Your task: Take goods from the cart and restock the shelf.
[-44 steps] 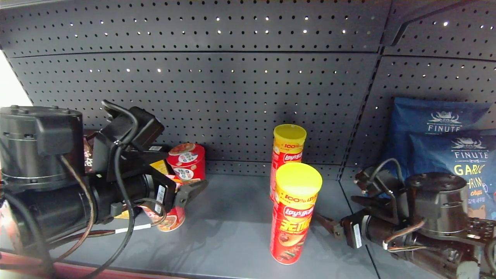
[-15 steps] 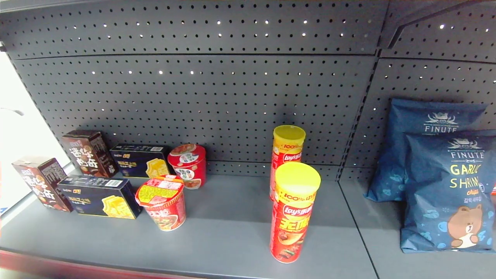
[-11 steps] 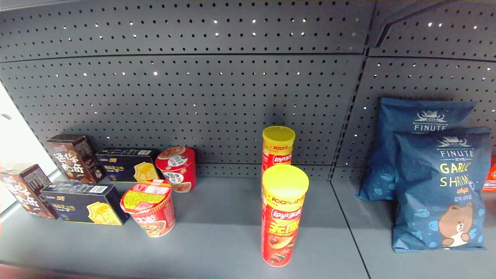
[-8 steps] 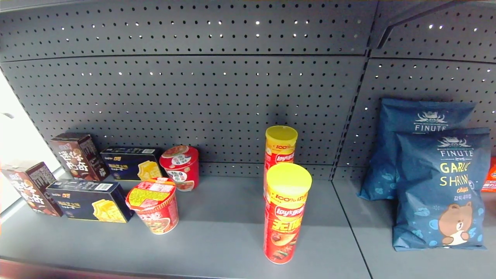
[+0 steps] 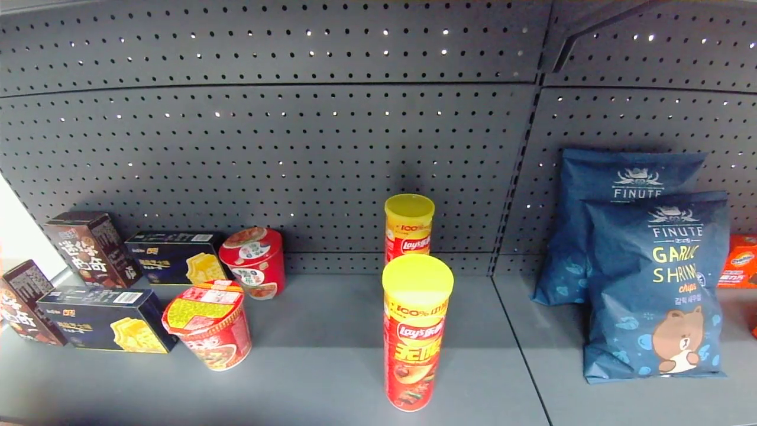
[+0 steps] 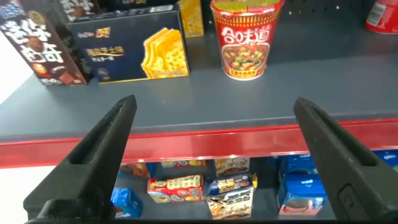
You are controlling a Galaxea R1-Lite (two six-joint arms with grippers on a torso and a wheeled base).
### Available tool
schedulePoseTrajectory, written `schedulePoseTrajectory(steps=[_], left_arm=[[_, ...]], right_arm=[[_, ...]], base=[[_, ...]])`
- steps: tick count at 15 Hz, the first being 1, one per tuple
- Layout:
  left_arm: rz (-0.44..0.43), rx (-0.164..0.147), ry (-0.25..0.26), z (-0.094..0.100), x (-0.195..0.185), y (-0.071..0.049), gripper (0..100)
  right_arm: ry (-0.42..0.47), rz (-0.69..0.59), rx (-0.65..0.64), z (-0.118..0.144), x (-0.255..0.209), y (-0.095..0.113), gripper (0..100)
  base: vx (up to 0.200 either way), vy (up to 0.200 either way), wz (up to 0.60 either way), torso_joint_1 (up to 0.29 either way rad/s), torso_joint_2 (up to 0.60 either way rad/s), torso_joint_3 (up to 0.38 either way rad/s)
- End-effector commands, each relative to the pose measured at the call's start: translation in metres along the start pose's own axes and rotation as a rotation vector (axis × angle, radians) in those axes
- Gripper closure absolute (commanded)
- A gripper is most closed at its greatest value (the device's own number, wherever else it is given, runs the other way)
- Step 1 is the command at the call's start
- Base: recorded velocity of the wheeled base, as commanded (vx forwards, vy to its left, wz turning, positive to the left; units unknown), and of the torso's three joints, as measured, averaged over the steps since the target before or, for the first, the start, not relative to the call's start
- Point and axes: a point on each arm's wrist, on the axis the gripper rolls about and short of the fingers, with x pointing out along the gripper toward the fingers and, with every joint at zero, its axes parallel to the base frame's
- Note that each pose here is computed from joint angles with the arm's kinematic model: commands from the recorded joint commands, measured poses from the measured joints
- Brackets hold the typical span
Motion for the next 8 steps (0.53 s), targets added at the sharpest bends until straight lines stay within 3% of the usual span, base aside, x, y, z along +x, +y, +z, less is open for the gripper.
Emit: schedulePoseTrajectory(steps=[1,5,8], left_arm=[[0.0,0.0,0.004,0.0001,0.0003,0.0,0],[0.0,-0.006,0.003,0.0002,0.0003,0.0,0],[0.001,-0.037,0.001,0.0004,0.0003,0.0,0]], right_arm=[[0.006,0.0,-0.001,0.0002,0.0005,0.0,0],[0.006,0.0,-0.001,0.0002,0.0005,0.0,0],[0.004,0.0,-0.001,0.0002,0.0004,0.0,0]], base=[[0.0,0.0,0.0,0.0,0.0,0.0],[0.0,0.0,0.0,0.0,0.0,0.0],[0.0,0.0,0.0,0.0,0.0,0.0]])
